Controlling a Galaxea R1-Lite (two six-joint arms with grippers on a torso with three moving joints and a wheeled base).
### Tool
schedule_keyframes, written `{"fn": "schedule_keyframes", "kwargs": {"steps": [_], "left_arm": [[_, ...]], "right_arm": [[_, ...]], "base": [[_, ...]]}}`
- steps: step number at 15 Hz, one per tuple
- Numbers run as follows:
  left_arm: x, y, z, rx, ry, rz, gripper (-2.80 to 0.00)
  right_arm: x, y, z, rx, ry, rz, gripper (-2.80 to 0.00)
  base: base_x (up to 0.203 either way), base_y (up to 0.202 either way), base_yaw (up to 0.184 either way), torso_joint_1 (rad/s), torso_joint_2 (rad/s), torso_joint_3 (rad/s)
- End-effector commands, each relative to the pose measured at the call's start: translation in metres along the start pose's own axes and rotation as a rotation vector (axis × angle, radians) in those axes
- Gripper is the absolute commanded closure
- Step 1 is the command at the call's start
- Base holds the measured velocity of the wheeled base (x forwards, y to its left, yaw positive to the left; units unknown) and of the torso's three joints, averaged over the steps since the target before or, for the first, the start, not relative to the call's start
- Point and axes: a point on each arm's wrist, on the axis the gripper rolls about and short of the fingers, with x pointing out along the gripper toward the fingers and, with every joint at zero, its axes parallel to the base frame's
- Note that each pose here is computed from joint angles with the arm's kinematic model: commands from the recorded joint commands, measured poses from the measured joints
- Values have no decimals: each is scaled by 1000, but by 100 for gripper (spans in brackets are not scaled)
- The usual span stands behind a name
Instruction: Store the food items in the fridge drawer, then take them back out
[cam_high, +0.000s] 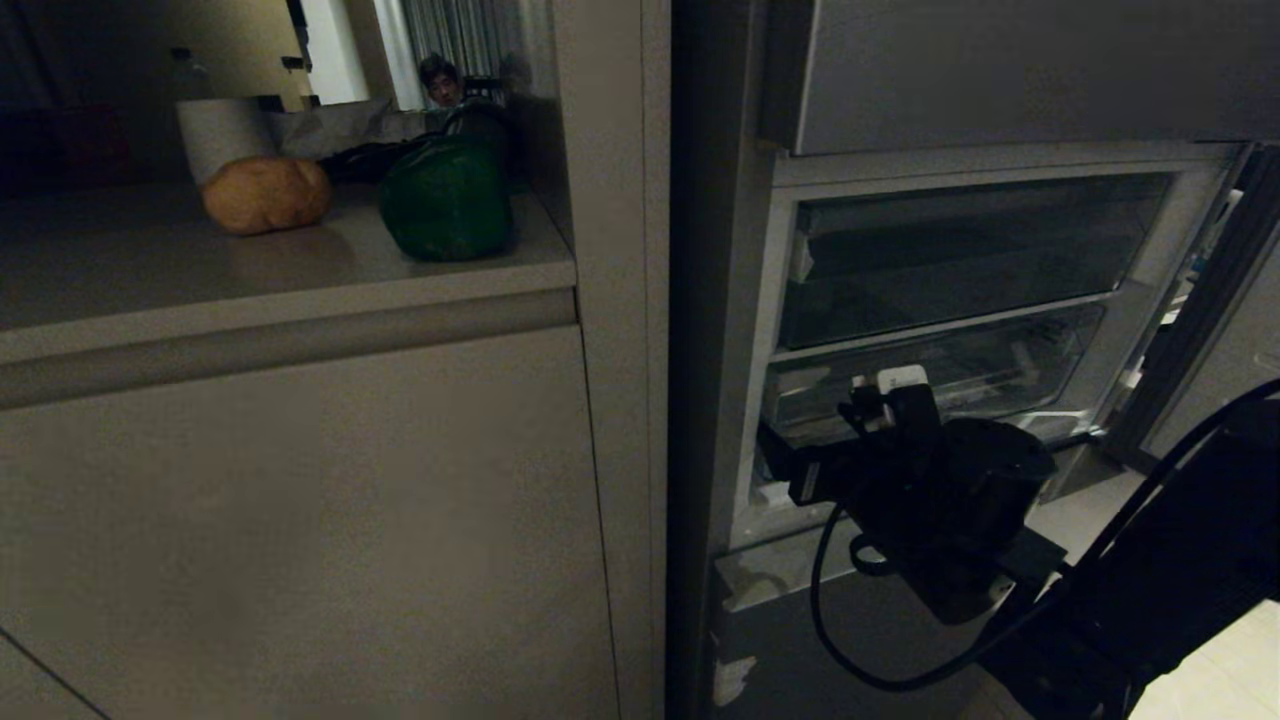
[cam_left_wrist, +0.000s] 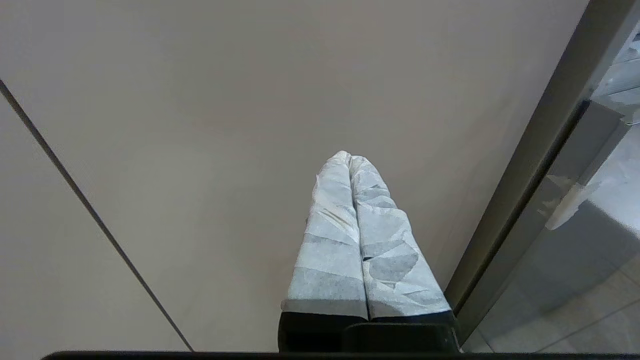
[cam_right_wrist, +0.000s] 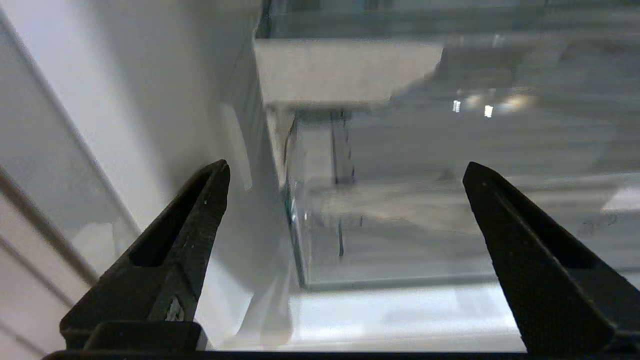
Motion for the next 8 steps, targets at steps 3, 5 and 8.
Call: {"fn": "schedule_keyframes", "kwargs": {"steps": [3, 5, 8], "left_arm": [[0, 0, 0, 0, 1, 0, 0], [0, 0, 0, -1, 1, -1, 0], [0, 0, 0, -1, 1, 1, 0]], "right_arm": [[8, -6, 0, 1, -16, -22, -280], [8, -6, -1, 1, -15, -22, -280], [9, -6, -2, 0, -14, -16, -280]], "base": [[0, 0, 0, 0, 0, 0], [0, 0, 0, 0, 0, 0], [0, 0, 0, 0, 0, 0]]}}
